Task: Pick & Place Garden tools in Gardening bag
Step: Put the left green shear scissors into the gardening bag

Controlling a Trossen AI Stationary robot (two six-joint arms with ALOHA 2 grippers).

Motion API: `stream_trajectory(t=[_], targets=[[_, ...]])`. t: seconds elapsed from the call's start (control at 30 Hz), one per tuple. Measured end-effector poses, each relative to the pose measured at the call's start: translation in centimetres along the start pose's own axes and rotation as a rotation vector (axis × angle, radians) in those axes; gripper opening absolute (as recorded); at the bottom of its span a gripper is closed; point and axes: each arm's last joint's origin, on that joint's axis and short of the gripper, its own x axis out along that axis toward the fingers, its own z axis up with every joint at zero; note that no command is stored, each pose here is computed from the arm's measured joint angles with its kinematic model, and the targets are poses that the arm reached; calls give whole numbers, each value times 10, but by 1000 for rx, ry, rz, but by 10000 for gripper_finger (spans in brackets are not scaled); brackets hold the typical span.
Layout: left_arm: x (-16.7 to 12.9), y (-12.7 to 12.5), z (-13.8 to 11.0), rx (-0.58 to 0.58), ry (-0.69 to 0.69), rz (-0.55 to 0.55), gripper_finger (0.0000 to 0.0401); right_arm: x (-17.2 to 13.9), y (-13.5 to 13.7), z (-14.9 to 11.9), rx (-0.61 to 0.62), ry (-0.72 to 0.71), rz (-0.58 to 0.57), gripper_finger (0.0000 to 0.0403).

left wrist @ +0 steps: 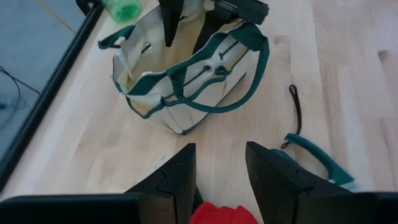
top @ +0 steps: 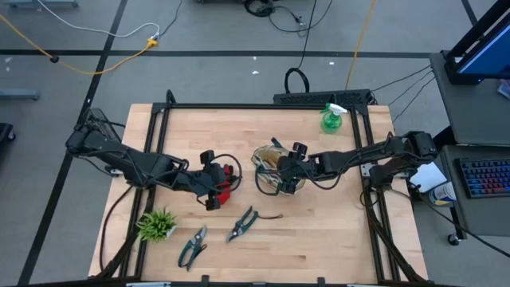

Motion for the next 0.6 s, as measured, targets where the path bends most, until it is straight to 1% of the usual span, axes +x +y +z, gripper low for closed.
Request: stream_trajectory(t=[0.17,0.33,0.5,0.53,0.6], targets=[[0,1,0,145,0,4,145,0,0,1,5,-12,2,194],[0,1,0,232,0,3,145,-1,2,11,46,-104,20,192],[0,0,3,213,-26,0,145,-3,4,25,102,-243,47,194],[0,0,5,203,-46,-3,145,-4,4,27,89,-261,47,193],[0,-1,9,181,-83,-7,145,-4,4,29,22,-288,40,191]])
